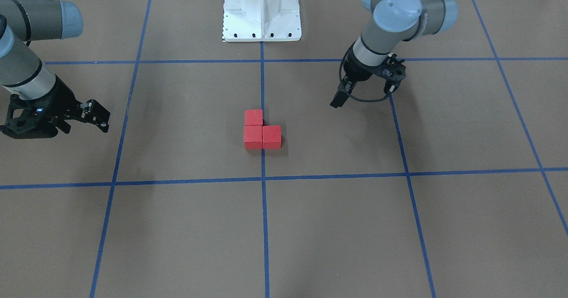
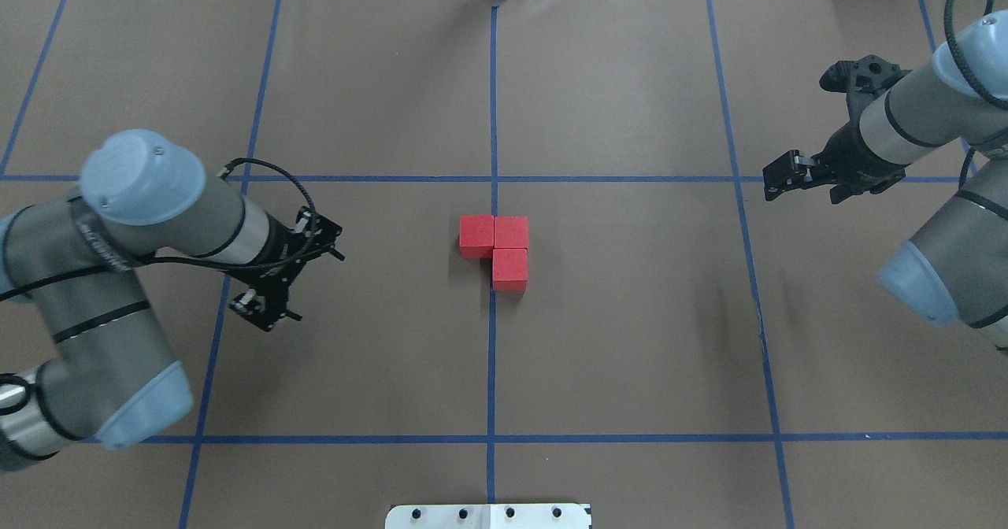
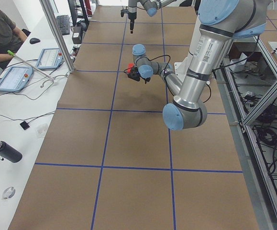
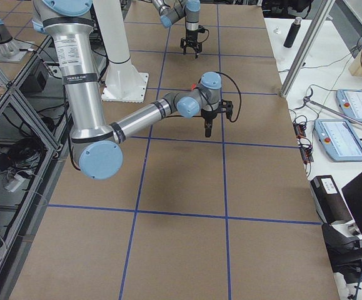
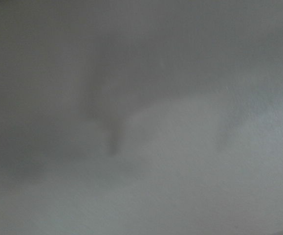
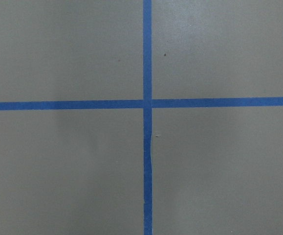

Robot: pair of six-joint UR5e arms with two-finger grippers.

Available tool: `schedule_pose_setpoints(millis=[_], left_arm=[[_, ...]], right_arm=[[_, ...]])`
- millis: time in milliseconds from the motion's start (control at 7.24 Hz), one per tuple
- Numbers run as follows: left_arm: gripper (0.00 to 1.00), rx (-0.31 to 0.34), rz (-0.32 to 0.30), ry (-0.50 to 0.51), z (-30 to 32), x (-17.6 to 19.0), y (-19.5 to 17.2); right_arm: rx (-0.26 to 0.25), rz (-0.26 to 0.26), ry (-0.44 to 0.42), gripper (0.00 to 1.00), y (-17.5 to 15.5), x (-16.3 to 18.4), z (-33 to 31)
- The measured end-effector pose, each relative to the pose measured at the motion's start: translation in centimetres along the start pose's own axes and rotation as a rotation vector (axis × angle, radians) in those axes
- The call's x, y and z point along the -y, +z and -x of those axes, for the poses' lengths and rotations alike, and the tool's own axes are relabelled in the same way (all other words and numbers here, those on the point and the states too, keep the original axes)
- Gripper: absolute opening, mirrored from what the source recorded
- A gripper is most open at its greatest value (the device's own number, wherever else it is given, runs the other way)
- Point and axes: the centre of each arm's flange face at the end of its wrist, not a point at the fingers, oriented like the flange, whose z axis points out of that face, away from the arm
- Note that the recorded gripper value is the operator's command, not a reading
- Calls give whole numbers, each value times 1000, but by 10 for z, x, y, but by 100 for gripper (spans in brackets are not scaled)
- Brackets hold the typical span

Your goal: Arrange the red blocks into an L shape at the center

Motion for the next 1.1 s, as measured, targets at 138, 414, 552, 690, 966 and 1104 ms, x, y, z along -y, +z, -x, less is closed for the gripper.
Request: schedule_pose_setpoints(millis=[138,414,552,690,966,1104], left_arm=[[100,3,-22,145,36,28,-25],[100,36,-56,416,95,91,-72],[100,52,-66,513,117,126,-93],[100,71,-80,604,140,166,-111],[100,82,-75,766,180,257,-139],[100,73,-69,833,200,301,-151]], right_arm=[[-1,-7,9,100,-4,3,-6],[2,-26,25,100,-19,13,-25],[13,-29,18,100,-32,20,-47],[24,-24,7,100,-43,23,-75],[12,-23,-25,100,-56,21,-128],[0,-23,-43,100,-58,20,-151]])
